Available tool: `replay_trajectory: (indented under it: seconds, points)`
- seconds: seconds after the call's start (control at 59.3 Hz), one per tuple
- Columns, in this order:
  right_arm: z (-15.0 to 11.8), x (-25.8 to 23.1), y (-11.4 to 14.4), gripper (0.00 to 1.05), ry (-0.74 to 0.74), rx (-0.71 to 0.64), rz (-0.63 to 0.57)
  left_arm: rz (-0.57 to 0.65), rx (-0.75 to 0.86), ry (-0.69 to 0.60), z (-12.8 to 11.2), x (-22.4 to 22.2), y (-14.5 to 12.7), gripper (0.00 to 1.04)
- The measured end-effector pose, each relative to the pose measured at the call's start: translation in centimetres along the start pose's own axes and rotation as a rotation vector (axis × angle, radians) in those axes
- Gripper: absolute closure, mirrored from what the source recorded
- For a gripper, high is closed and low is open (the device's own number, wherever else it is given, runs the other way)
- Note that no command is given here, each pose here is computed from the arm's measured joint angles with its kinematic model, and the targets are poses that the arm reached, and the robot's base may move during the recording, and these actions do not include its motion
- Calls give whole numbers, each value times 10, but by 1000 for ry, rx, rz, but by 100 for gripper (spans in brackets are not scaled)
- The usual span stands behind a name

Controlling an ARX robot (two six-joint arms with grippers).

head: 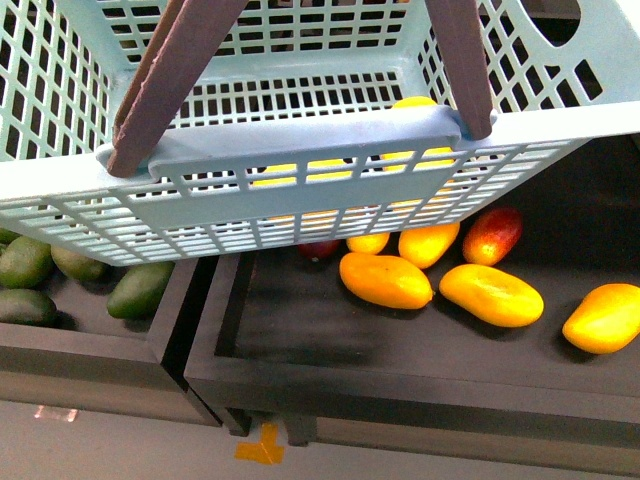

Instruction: Pick lemon and mango into basket

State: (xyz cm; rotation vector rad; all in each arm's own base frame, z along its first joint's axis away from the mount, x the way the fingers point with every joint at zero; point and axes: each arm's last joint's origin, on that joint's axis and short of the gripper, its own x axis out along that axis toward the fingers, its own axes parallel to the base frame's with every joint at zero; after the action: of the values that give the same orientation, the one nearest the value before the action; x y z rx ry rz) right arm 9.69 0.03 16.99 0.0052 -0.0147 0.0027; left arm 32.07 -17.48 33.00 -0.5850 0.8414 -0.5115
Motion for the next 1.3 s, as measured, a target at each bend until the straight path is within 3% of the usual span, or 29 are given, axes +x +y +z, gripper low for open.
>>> replay_trajectory:
  seconds: [0.084, 0.523, 0.692, 1.299]
  points:
    - [0, 0, 0, 101, 0, -2, 0, 0, 1, 0, 0, 0, 0, 89]
    - [0, 0, 0, 30, 0, -2, -3, 1, 1, 0, 0, 0, 0, 89]
    - [0, 0, 0, 7, 1, -2, -3, -24, 2, 23, -3, 1, -4, 89]
    - [0, 0, 0, 9, 0, -2, -1, -3, 1, 3, 0, 0, 0, 89]
